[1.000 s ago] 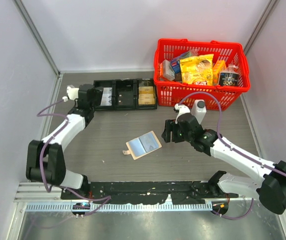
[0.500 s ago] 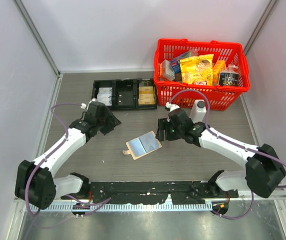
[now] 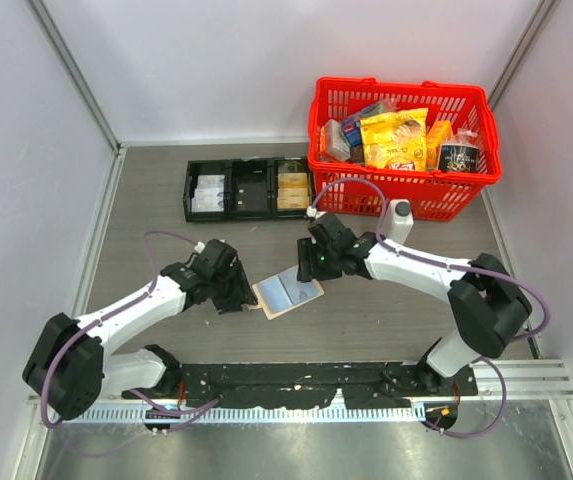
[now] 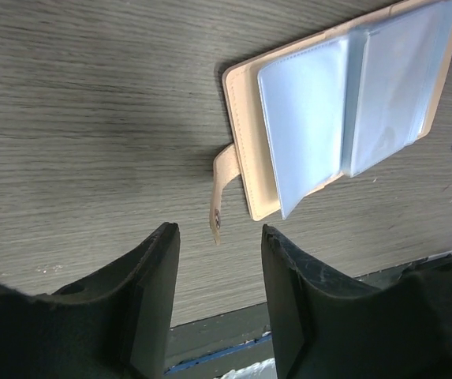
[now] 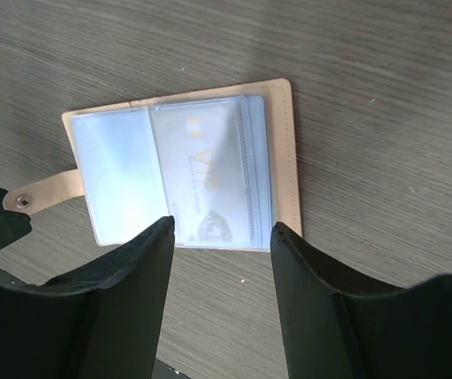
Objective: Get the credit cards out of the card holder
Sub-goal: Remove the credit card from the card holder.
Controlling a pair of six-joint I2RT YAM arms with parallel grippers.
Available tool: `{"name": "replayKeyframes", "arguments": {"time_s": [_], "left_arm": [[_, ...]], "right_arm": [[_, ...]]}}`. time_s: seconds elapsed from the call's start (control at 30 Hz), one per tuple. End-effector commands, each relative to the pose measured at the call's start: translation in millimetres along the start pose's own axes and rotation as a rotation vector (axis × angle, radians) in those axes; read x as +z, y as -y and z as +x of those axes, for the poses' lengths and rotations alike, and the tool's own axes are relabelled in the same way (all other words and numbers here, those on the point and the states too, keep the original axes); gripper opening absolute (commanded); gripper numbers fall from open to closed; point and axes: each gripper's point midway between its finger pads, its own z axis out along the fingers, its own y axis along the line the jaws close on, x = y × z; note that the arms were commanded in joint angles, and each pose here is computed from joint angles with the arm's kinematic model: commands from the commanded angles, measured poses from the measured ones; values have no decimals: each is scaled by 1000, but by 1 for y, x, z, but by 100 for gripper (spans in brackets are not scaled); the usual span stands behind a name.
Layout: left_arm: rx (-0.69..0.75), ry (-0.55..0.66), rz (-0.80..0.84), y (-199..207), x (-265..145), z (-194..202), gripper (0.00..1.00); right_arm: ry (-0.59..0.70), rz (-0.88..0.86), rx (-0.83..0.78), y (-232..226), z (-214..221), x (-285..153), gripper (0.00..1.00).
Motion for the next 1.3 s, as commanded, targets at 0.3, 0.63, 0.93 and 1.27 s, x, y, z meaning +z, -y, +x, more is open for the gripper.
{"name": "replayKeyframes", "arguments": {"time_s": [0.3,0.63,0.93,1.27], "left_arm": [[-1,-71,93,13,21,15,30],[-23,-112,83,5,40,26,5],[-13,-144,108,12,48,35,0],[-11,-151,109,12,49,38,0]], "right_arm": [[-73,95,-38,-8,13,28,53],[-126,85,-72,-19,28,38,46],[-96,-7,-67,-42,15,21,30],[-50,-95,-61,-62,2,4,21]]}}
